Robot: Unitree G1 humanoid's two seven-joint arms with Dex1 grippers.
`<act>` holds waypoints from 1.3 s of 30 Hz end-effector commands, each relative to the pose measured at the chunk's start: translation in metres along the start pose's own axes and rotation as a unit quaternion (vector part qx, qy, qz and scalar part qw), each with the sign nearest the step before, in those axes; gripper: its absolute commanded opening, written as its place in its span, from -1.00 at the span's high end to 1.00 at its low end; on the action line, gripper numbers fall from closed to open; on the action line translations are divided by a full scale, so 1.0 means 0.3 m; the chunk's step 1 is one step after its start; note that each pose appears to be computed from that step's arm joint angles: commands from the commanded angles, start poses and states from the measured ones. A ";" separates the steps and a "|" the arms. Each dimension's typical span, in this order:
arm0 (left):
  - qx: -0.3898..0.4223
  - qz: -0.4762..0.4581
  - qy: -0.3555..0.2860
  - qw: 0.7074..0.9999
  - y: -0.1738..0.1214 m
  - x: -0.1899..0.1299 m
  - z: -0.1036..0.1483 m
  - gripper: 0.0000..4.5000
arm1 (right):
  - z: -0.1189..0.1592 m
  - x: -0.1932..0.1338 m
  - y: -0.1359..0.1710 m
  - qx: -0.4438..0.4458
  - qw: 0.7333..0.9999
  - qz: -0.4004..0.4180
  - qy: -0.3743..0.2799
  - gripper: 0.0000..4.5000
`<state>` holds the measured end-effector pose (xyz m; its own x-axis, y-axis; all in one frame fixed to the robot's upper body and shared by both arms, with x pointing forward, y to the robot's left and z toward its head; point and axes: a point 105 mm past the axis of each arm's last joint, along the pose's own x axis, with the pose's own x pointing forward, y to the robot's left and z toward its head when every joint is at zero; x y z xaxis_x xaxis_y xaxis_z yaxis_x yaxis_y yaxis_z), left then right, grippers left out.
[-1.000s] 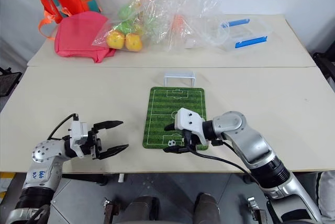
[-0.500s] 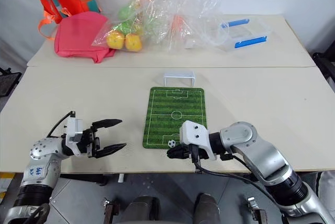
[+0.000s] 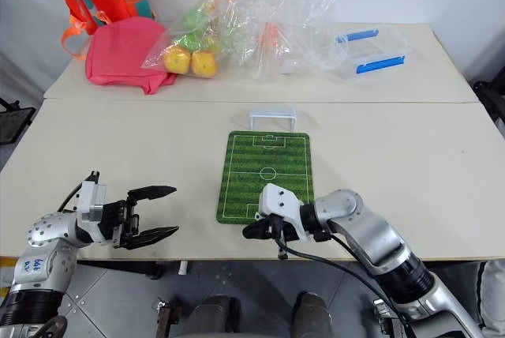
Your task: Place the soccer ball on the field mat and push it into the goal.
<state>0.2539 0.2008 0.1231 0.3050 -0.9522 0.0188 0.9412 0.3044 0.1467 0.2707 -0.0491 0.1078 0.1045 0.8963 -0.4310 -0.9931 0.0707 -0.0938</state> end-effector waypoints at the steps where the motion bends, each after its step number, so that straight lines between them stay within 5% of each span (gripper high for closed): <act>1: 0.023 0.005 -0.006 1.000 0.013 0.011 0.026 -1.00 | 0.060 -0.079 -0.150 -0.029 0.994 -0.098 -0.022 0.99; 7: 0.032 0.016 -0.008 0.999 0.056 0.022 0.032 -1.00 | 0.156 -0.286 -0.377 -0.074 0.954 -0.285 -0.047 0.99; 13: 0.037 0.018 -0.015 0.999 0.087 0.045 0.034 -1.00 | 0.233 -0.377 -0.389 -0.082 0.943 -0.311 -0.088 0.99; 25: 0.043 0.019 -0.028 0.999 0.134 0.078 0.026 -1.00 | 0.088 -0.608 -0.326 -0.069 0.942 -0.330 0.006 0.99; 30: 0.035 0.030 -0.023 0.999 0.148 0.053 0.008 -1.00 | -0.034 -0.624 -0.208 -0.022 0.965 -0.258 0.051 0.99; 33: 0.031 0.043 -0.012 0.999 0.161 0.020 -0.011 -1.00 | -0.082 -0.639 -0.154 -0.017 0.972 -0.228 0.048 0.74; 39: 0.043 0.101 -0.003 0.994 0.219 -0.057 -0.005 -1.00 | -0.213 -0.711 -0.142 0.027 0.965 -0.258 0.025 -0.17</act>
<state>0.3089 0.2213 0.1202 0.4358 -0.8984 0.0535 0.8812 0.4381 0.1776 0.2975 -0.2624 0.1454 0.5720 0.7058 -0.4179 -0.8198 0.5089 -0.2627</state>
